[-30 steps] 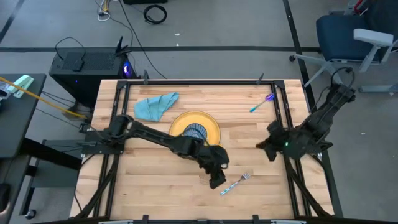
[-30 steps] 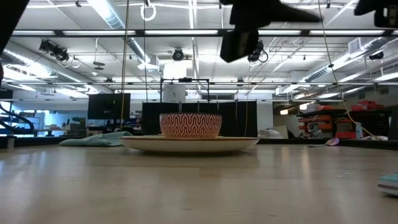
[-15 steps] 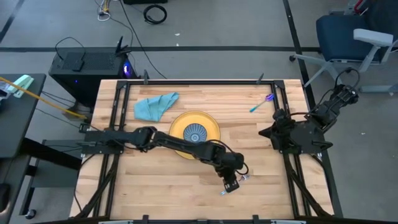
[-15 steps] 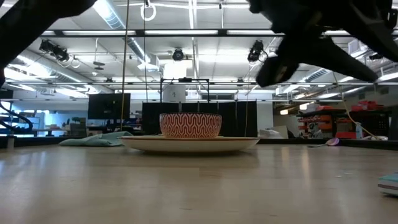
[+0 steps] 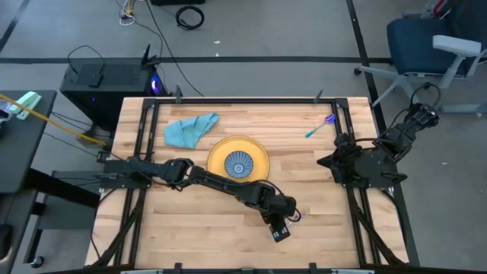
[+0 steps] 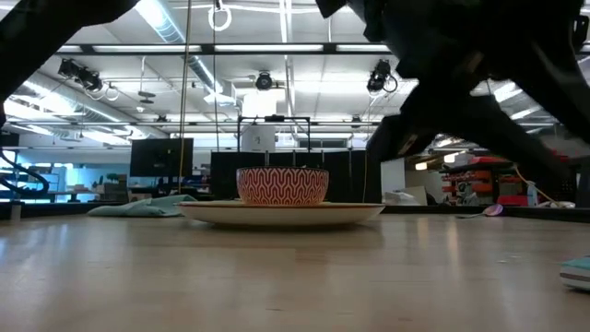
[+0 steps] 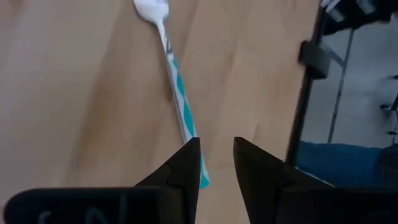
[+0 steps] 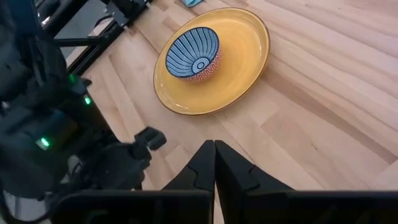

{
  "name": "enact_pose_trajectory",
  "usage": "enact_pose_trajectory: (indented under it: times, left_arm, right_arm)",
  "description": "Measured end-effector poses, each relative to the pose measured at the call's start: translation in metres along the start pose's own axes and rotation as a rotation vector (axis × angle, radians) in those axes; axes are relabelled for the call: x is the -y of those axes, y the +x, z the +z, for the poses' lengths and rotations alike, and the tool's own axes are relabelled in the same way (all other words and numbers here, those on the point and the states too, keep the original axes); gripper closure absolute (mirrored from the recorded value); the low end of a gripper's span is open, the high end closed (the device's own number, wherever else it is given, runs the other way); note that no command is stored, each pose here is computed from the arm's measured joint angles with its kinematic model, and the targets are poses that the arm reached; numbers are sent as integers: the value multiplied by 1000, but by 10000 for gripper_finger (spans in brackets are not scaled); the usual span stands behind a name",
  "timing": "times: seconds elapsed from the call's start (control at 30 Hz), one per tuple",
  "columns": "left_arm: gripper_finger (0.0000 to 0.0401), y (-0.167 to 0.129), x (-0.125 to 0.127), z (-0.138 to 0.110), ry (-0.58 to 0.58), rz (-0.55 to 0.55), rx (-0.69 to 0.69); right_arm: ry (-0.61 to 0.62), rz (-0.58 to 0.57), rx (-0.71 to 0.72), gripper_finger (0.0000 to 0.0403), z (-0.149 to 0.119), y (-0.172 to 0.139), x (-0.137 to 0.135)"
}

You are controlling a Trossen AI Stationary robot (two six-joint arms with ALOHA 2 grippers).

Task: Set table place
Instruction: Put the blue fork to the left of the yellow plate

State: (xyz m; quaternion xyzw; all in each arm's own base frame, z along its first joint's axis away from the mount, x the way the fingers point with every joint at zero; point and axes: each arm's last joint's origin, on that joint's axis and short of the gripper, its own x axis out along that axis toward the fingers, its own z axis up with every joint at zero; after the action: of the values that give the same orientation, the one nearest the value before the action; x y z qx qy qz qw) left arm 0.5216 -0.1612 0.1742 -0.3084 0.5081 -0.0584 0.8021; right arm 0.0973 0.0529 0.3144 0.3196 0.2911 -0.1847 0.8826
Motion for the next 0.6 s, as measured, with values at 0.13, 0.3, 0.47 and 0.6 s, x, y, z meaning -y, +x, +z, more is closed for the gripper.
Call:
enact_pose_trajectory:
  times: [0.13, 0.3, 0.47, 0.6]
  left_arm:
    - [296, 9, 1, -9, 5, 15, -27]
    - [297, 19, -5, -16, -12, 57, -68]
    - [304, 28, -9, -21, -37, 80, -92]
    - [310, 29, -8, -23, -40, 85, -102]
  right_arm:
    - [-1, -3, 4, 391, 0, 0, 0]
    - [-1, -6, 10, 391, 0, 0, 0]
    - [-2, -8, 11, 391, 0, 0, 0]
    - [-2, -8, 11, 391, 0, 0, 0]
